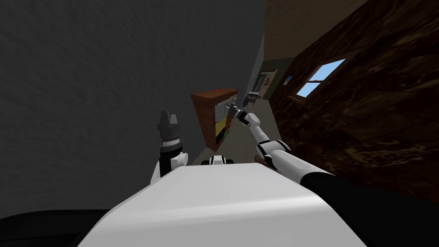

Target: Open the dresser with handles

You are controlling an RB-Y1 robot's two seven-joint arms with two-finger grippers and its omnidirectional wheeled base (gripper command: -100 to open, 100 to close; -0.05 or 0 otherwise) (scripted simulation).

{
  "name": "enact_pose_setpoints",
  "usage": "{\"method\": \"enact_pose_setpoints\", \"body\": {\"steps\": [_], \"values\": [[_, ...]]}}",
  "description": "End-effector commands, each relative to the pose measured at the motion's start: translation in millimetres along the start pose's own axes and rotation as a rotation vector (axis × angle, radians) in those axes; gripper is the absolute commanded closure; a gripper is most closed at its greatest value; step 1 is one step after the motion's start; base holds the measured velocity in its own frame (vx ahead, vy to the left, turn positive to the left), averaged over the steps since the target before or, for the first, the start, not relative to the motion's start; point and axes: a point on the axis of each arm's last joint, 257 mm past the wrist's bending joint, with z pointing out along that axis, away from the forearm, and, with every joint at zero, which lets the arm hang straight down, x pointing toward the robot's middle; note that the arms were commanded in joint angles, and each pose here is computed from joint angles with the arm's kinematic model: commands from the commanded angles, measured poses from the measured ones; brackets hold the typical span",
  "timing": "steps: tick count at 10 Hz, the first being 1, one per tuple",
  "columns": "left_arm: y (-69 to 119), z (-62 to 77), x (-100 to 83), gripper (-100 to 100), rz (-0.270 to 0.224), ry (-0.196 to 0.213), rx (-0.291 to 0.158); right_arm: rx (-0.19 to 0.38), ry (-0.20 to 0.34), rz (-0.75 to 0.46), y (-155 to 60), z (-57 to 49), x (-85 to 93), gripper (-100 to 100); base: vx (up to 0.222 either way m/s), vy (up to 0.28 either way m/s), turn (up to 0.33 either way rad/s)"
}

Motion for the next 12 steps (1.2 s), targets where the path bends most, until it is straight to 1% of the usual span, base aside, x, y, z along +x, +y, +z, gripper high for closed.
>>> {"method": "enact_pose_setpoints", "body": {"steps": [1, 2, 3, 4, 5, 12], "values": [[-0.1, 0.1, 0.0, 0, 0.000, 0.000, 0.000, -0.023, -0.079, 0.018, 14.9, 17.8, -39.7, 100, 0.053, 0.042, -0.317], [-0.1, 0.1, 0.0, 0, 0.000, 0.000, 0.000, 0.001, -0.066, 0.007, 2.8, 13.3, -32.2, 100, 0.015, 0.010, -0.047], [-0.1, 0.1, 0.1, 0, 0.000, 0.000, 0.000, 0.005, -0.022, -0.002, -1.4, 17.5, -17.6, 100, -0.084, -0.105, 0.419], [-0.1, 0.2, 0.1, 0, 0.000, 0.000, 0.001, 0.005, -0.022, -0.002, -1.4, 17.5, -17.6, 100, -0.088, -0.165, 0.203], [0.0, 0.2, 0.1, 0, 0.000, 0.000, 0.000, 0.004, 0.001, -0.006, -2.0, 18.7, -9.6, 100, -0.107, -0.153, 0.113], [0.0, 0.1, 0.1, 0, 0.000, 0.000, 0.000, -0.002, 0.162, -0.030, -6.8, 23.3, 45.3, 100, -0.140, -0.167, 0.250]]}}
